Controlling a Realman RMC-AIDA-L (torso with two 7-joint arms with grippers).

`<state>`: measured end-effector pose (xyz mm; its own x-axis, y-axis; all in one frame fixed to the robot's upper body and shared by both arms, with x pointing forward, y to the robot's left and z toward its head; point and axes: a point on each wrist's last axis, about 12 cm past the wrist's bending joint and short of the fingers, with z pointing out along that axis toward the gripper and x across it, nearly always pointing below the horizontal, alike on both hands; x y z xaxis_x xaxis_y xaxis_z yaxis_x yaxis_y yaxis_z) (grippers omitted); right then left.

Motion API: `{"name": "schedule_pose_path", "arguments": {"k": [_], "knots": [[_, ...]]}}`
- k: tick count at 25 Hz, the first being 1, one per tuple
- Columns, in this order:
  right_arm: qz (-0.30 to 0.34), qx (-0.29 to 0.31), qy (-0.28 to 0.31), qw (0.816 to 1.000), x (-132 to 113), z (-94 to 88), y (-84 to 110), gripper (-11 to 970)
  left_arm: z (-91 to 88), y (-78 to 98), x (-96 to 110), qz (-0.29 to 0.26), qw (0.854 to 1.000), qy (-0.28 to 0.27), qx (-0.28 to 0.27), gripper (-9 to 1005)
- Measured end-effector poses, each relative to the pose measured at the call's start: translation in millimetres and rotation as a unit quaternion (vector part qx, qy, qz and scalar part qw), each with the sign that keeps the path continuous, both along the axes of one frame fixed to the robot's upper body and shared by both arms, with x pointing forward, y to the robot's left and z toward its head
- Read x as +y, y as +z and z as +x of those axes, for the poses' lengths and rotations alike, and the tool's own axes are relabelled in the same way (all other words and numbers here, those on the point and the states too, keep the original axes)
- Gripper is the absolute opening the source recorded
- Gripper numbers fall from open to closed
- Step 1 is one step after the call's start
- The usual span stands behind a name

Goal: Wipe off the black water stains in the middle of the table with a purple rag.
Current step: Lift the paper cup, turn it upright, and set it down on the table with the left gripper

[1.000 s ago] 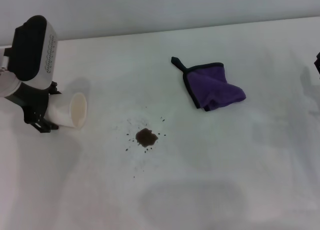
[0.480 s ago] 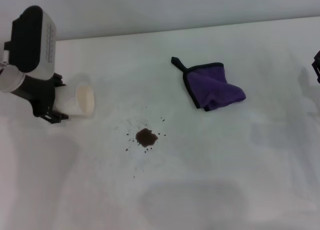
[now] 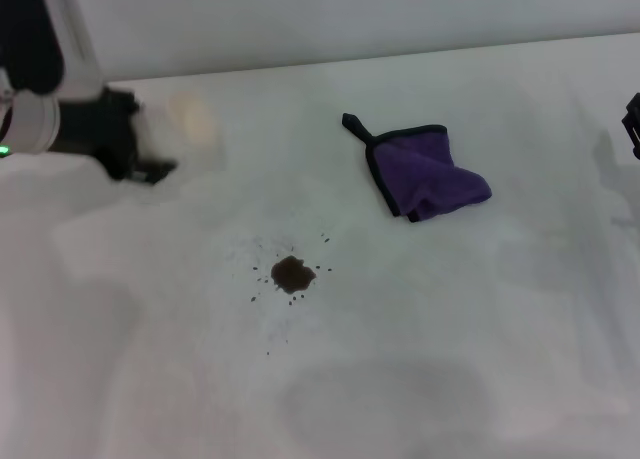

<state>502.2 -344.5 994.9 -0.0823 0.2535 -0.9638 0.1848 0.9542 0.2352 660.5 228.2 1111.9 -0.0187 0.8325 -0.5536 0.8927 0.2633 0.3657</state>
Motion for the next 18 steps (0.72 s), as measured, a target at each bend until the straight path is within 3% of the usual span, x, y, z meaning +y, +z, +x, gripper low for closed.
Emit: {"name": "schedule_pose_path", "arguments": {"k": [3, 7, 18], "knots": [[-0.001, 0.001, -0.001, 1.0, -1, -0.5, -0.1, 716, -3.2, -4.2, 7, -0.097, 0.993, 0.063, -0.018, 761], [-0.002, 0.003, -0.002, 1.0, -2, -1.8, -0.8, 716, -19.4, -19.6, 19, -0.217, 0.968, 0.126, -0.029, 762], [-0.005, 0.007, 0.007, 1.0, -1, -3.7, -2.3, 715, -73.1, -67.6, 13, -0.377, 0.902, 0.198, -0.073, 761]]}}
